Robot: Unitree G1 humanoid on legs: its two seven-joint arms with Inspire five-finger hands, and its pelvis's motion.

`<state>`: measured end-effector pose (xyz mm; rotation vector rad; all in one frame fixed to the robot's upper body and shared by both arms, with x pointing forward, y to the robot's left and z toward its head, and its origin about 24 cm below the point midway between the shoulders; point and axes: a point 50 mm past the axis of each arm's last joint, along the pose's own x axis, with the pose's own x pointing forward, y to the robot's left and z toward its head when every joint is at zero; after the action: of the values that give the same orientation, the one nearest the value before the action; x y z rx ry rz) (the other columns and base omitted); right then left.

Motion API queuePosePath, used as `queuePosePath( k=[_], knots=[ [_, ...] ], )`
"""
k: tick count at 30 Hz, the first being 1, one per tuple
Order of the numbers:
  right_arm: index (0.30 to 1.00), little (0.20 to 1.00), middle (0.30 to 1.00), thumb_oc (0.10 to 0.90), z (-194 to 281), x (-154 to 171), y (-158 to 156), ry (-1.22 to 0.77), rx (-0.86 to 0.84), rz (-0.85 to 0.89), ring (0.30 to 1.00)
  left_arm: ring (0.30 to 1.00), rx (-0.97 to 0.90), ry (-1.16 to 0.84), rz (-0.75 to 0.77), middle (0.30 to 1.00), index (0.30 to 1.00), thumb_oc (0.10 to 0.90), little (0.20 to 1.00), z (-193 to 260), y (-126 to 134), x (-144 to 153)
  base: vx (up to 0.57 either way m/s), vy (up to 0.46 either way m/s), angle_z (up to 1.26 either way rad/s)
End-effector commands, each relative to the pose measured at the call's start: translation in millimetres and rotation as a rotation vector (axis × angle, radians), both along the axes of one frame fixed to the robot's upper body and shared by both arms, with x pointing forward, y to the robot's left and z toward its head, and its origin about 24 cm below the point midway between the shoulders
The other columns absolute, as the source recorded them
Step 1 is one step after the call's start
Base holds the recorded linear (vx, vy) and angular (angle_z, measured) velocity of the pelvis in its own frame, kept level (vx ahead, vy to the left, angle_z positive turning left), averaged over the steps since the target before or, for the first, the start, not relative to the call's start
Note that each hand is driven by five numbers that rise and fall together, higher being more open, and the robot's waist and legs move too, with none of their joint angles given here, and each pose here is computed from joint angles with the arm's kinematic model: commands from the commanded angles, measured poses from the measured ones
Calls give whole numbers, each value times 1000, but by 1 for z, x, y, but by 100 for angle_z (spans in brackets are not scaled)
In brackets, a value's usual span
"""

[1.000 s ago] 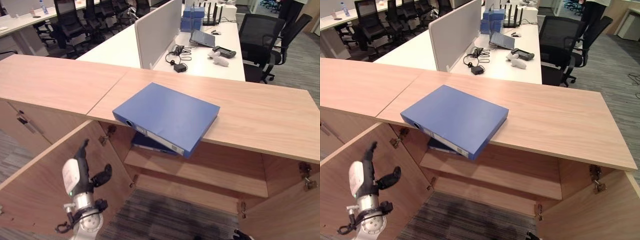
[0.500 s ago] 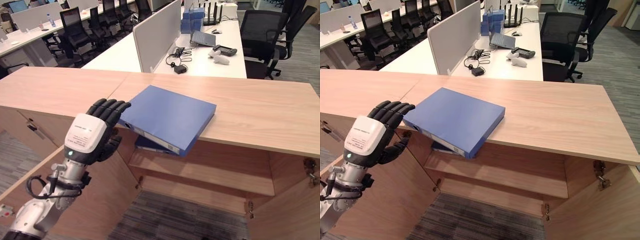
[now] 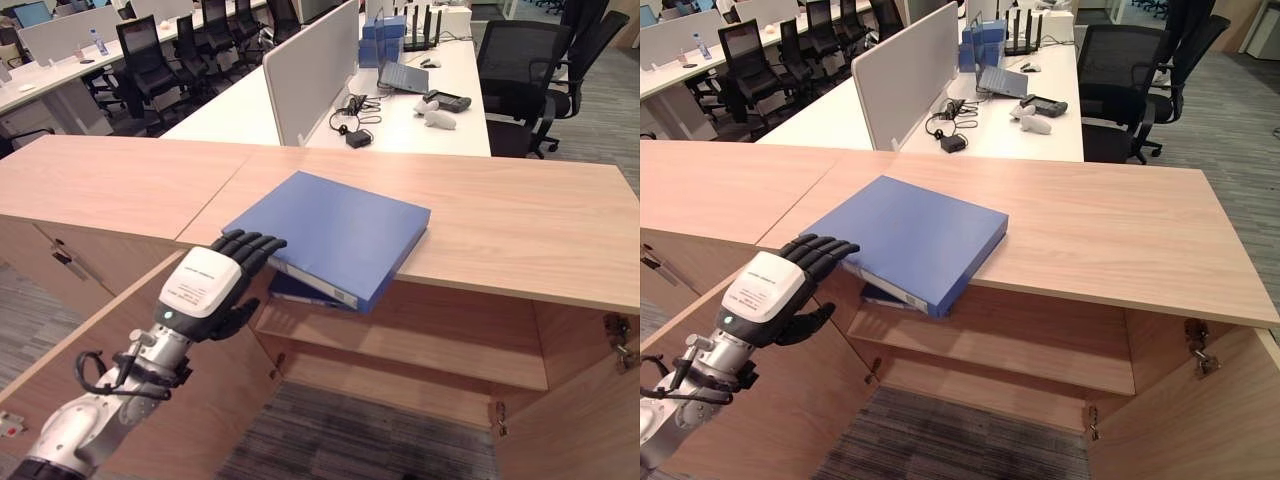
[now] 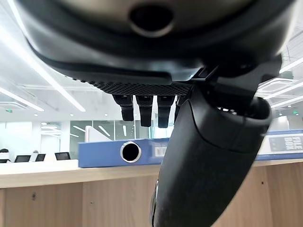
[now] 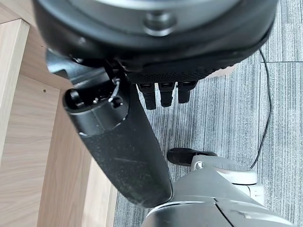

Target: Put the empty folder in the office cabinet

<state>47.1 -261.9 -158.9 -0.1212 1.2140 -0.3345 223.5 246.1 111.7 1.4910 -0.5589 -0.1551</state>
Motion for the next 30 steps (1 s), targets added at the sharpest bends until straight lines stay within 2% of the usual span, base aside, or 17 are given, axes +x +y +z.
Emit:
queuePosePath(
  k=[1, 19, 30],
  knots=[
    [900, 900, 900, 800, 4, 27, -2, -82, 0, 1, 900, 900, -88, -257, -56, 900, 900, 800, 900, 60, -9, 25, 0, 0, 0],
    [900, 900, 900, 800, -3, 2, 2, 40, 45, 20, 900, 900, -17, -309, -155, 900, 900, 800, 900, 81, -33, 41, 6, 0, -3],
    [900, 900, 900, 800, -2, 8, 2, 1, 55, -28, 900, 900, -36, -282, -162, 900, 900, 800, 900, 75, -38, 44, -1, 0, -1]
  ],
)
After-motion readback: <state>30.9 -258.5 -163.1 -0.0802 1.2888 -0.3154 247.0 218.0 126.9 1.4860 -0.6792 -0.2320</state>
